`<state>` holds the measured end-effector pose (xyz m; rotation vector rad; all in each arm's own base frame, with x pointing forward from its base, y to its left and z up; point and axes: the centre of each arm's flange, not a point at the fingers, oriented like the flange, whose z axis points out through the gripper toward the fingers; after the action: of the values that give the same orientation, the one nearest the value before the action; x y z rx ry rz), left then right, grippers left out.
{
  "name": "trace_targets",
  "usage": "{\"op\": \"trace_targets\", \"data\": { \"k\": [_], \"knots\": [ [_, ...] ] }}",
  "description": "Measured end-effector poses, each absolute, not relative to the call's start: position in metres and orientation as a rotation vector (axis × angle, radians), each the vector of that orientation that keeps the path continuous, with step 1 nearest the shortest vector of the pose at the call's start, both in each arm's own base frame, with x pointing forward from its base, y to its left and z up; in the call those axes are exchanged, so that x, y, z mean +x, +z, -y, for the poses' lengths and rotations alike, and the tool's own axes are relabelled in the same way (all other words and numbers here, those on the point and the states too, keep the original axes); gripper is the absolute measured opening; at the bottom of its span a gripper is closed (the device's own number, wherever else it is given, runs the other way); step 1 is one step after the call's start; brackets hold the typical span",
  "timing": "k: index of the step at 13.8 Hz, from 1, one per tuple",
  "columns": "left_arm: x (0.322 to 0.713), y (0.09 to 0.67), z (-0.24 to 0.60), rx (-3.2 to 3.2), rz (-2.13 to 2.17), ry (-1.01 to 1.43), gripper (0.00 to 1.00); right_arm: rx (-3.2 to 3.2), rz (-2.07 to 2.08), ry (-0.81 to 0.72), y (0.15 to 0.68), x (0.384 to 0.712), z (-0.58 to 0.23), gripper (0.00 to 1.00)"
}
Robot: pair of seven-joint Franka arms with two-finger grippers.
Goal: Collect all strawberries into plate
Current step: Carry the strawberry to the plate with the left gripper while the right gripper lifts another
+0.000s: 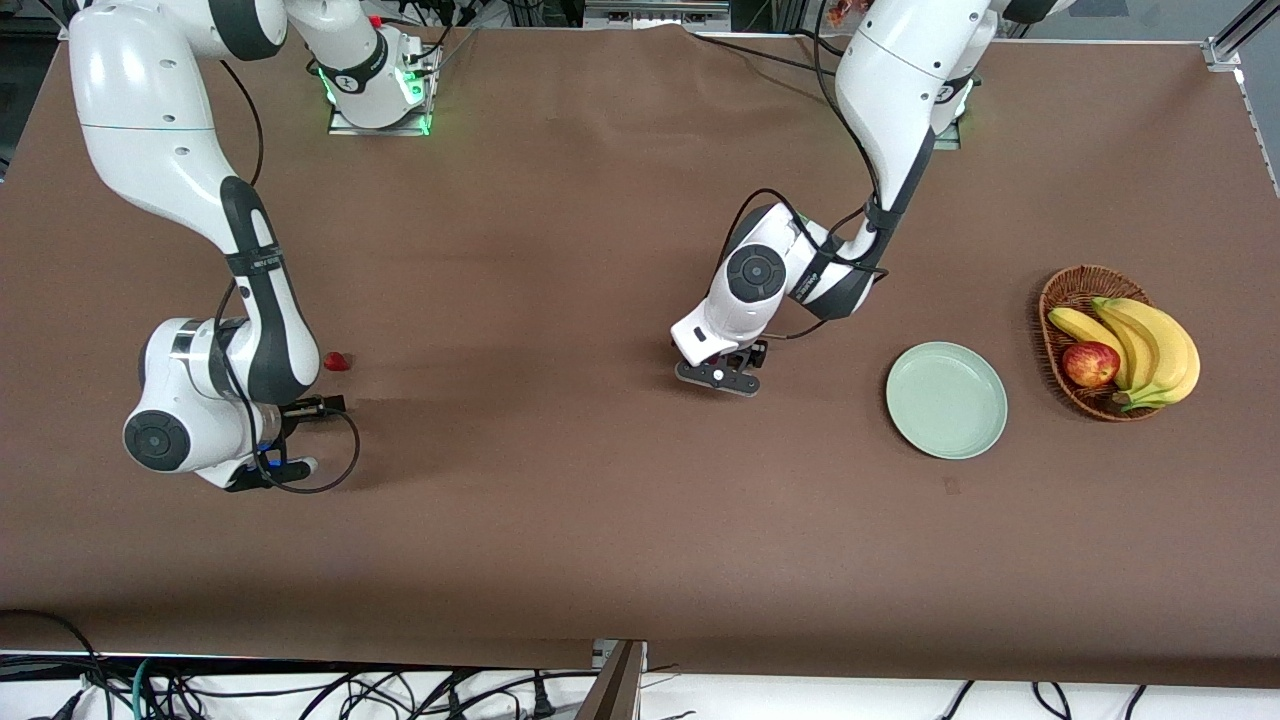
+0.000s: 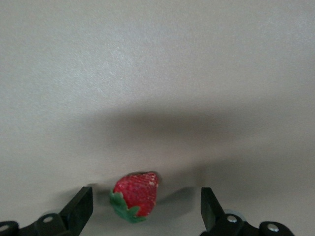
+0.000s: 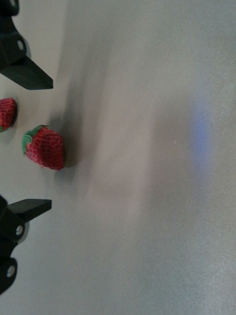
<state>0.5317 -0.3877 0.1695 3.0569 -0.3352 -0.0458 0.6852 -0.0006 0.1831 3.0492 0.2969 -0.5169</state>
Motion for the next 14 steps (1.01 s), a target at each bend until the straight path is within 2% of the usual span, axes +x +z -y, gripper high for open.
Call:
{"op": "trace_targets", "data": {
  "k": [1,2,3,4,6,7,8,12,14],
  "knots": [
    [0.532,0.17,0.387,3.059,0.338,-0.043,0.92,3.049,-0.295,-0.518,0.182,0.685,0.002,0.94],
    [0.533,0.17,0.386,3.059,0.343,-0.043,0.91,3.049,-0.293,-0.518,0.181,0.684,0.002,0.84],
    [0.533,0.17,0.386,3.057,0.362,-0.041,0.83,3.049,-0.293,-0.517,0.179,0.683,0.003,0.84],
    [0.535,0.17,0.384,3.053,0.394,-0.039,0.7,3.049,-0.293,-0.516,0.176,0.682,0.003,0.77],
    [0.544,0.177,0.374,3.041,0.458,-0.018,0.48,3.049,-0.292,-0.519,0.172,0.679,0.003,0.5],
    [0.552,0.184,0.364,3.035,0.492,-0.011,0.38,3.048,-0.291,-0.519,0.172,0.679,0.004,0.41],
    [0.561,0.191,0.348,3.036,0.537,-0.039,0.3,3.049,-0.289,-0.519,0.173,0.679,0.005,0.37],
    [0.608,0.241,0.243,2.98,0.799,-0.259,0.3,3.06,-0.309,-0.5,0.176,0.682,-0.006,0.37],
    [0.627,0.258,0.189,2.919,0.92,-0.291,0.3,3.11,-0.291,-0.434,0.191,0.692,-0.039,0.37]
  ]
}}
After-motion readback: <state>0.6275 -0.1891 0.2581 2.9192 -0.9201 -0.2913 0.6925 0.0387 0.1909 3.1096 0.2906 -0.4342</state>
